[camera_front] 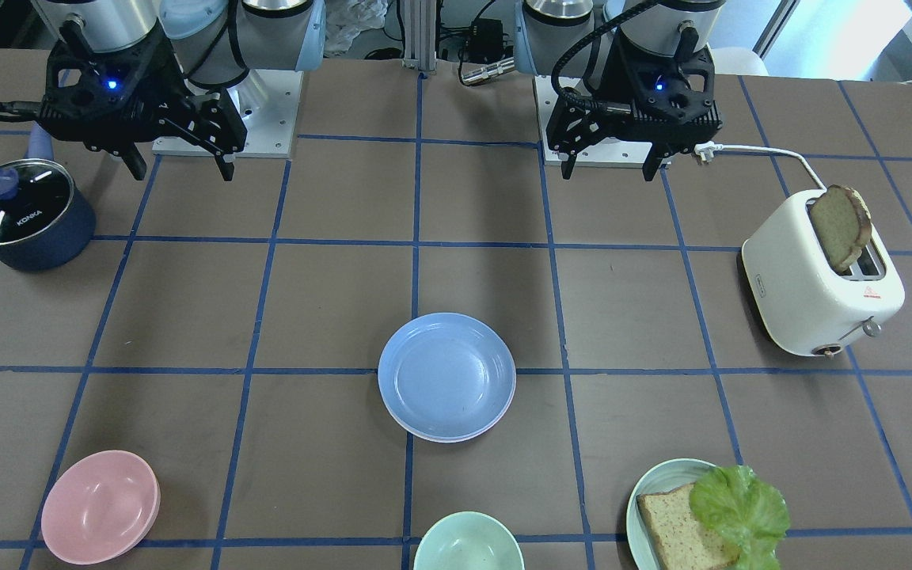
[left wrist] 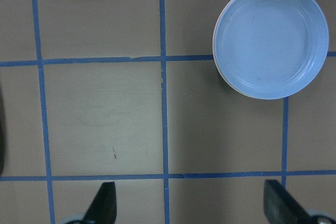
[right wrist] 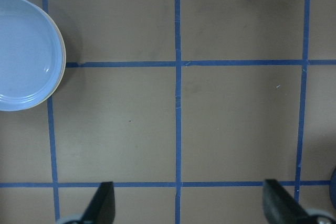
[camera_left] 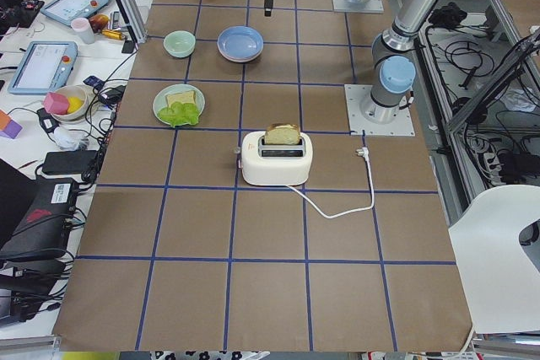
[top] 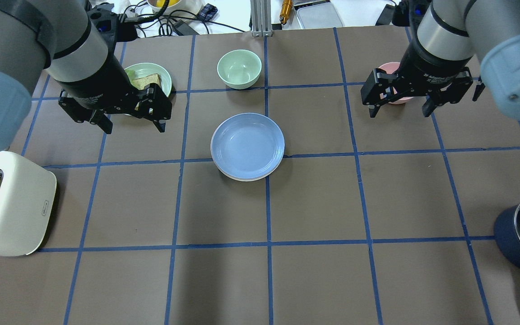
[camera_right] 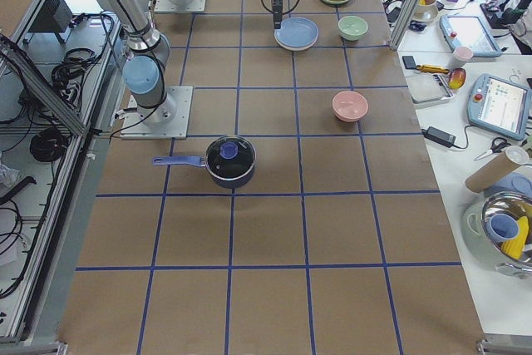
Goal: Stack three plates with pink and blue
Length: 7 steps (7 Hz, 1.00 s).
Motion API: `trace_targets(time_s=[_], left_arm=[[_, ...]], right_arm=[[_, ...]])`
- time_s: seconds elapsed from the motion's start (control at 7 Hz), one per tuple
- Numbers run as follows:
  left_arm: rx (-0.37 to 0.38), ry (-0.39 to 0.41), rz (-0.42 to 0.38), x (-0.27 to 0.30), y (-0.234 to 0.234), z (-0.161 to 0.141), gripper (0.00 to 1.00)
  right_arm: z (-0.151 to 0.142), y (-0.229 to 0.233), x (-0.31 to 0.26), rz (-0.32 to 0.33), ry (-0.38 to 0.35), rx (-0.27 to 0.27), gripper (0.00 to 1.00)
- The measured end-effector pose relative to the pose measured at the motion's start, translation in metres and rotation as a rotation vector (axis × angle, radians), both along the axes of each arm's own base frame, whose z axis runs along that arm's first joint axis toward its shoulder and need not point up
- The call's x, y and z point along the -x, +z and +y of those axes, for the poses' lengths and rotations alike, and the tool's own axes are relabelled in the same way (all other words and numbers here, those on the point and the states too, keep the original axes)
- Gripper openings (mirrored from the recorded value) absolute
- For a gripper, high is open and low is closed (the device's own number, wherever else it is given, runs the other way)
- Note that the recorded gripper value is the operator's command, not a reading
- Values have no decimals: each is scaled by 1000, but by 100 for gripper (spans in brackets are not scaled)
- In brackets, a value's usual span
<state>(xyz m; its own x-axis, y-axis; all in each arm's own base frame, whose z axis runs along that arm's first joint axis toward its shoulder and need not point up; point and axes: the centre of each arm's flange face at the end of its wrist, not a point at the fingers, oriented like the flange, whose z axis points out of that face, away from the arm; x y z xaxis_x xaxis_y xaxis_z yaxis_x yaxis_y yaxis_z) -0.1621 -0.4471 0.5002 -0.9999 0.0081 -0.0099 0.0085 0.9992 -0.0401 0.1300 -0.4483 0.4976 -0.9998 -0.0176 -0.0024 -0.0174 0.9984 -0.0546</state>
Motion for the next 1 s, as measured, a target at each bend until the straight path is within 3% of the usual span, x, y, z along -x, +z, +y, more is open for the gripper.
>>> trace_targets(time_s=[0.57, 1.0], left_arm=[[7, 23, -1, -11, 2, -4, 100], [6, 29, -6, -15, 2, -5, 100]], right_arm=[[-2, 7, 1, 3, 3, 22, 100], [-32, 13, 1, 4, 4, 32, 100]])
